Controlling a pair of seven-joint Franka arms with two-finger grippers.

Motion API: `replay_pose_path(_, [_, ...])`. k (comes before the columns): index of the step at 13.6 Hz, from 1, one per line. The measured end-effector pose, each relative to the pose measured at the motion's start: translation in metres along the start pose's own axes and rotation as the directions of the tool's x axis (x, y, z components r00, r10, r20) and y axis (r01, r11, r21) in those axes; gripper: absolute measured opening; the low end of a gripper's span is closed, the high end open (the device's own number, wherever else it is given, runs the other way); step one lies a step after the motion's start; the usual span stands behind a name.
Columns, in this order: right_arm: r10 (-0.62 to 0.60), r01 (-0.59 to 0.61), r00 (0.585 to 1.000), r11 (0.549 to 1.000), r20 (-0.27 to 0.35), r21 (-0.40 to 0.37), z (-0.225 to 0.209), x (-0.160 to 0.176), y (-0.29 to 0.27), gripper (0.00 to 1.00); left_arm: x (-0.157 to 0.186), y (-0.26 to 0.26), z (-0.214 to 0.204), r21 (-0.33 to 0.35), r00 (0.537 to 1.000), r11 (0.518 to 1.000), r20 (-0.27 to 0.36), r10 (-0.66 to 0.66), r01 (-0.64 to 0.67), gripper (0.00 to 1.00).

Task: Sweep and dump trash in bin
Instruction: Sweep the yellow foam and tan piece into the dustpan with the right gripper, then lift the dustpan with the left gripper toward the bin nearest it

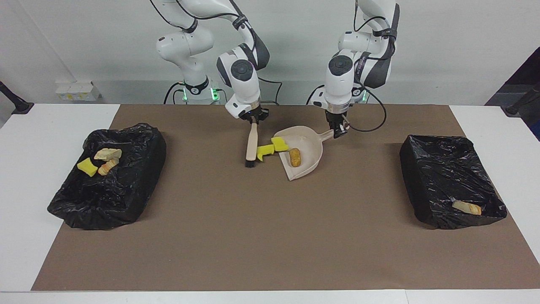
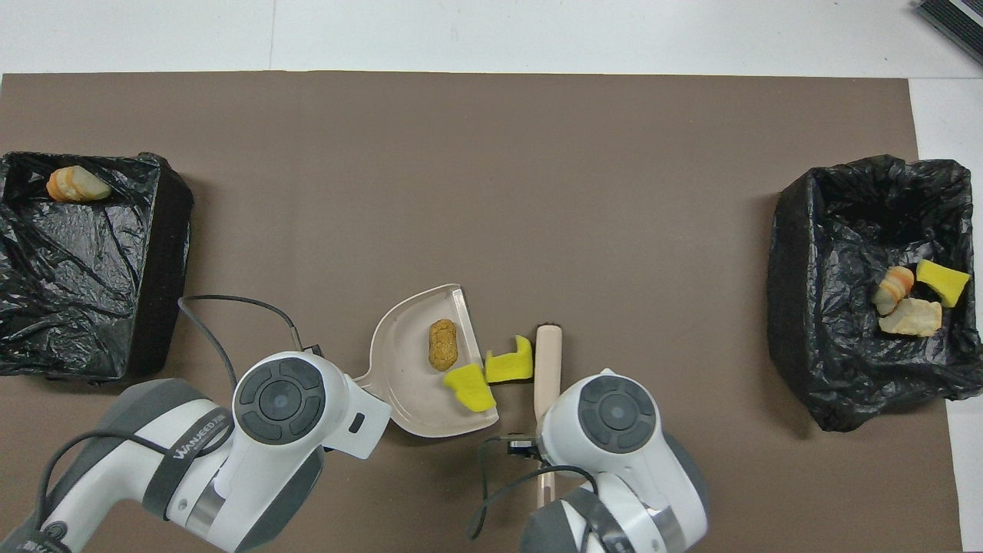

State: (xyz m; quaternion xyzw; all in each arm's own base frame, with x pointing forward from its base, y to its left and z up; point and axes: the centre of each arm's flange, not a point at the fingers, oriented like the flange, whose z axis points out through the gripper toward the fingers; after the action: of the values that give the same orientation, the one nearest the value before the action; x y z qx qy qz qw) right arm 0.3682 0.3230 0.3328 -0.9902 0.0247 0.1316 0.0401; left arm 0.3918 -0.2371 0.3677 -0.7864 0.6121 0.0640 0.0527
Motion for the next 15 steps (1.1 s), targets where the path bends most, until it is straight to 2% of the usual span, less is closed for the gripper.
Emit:
replay_pose_path(3, [-0.081,0.073,0.995,0.987,0.055,0.144,-0.007,-0.003,-0.058,0.26,0.0,0.0,0.0,0.0,1.0,1.0,0.0,-0.005,0.005,0.32])
replay_pose_path(6, [-0.141,0.13,0.989,0.975,0.05,0.182,-0.013,-0.003,-0.074,0.26,0.0,0.0,0.0,0.0,1.0,1.0,0.0,-0.014,0.014,0.32])
replay_pose_path(9, [-0.166,0.153,0.983,0.976,0.075,0.153,-0.018,0.016,-0.049,0.26,-0.002,-0.002,0.0,-0.004,0.998,0.998,-0.004,-0.07,0.07,0.32])
replay_pose_path(12, [-0.172,0.167,0.982,0.984,0.073,0.07,-0.043,0.046,-0.01,0.26,-0.008,-0.013,0.0,-0.002,0.983,0.984,-0.034,-0.178,0.178,0.32])
replay_pose_path(15, [-0.192,0.19,0.98,0.981,0.06,0.032,-0.052,0.051,-0.001,0.26,-0.015,-0.021,0.002,-0.029,0.958,0.959,-0.048,-0.283,0.281,0.32])
